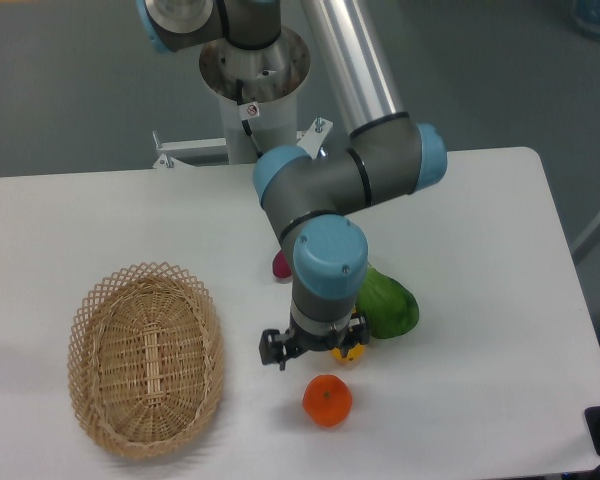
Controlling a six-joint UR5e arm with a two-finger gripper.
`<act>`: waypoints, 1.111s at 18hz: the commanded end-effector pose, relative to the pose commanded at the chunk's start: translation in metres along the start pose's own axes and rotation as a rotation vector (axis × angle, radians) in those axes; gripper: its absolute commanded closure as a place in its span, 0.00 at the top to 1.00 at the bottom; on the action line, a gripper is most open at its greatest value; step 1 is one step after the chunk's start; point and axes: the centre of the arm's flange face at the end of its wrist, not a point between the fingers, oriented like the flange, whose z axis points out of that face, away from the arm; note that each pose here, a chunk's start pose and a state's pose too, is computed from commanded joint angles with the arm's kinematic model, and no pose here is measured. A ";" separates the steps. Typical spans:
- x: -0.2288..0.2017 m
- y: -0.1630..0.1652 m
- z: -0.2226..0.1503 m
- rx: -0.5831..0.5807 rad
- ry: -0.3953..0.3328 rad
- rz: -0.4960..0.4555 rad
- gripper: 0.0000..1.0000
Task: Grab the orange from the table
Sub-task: 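Lower the gripper down over the orange, then close the gripper fingers around the orange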
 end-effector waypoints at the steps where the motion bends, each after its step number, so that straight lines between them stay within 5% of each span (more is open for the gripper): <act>1: -0.001 -0.002 0.000 0.003 0.002 -0.047 1.00; 20: -0.004 -0.025 0.054 -0.018 -0.010 -0.034 1.00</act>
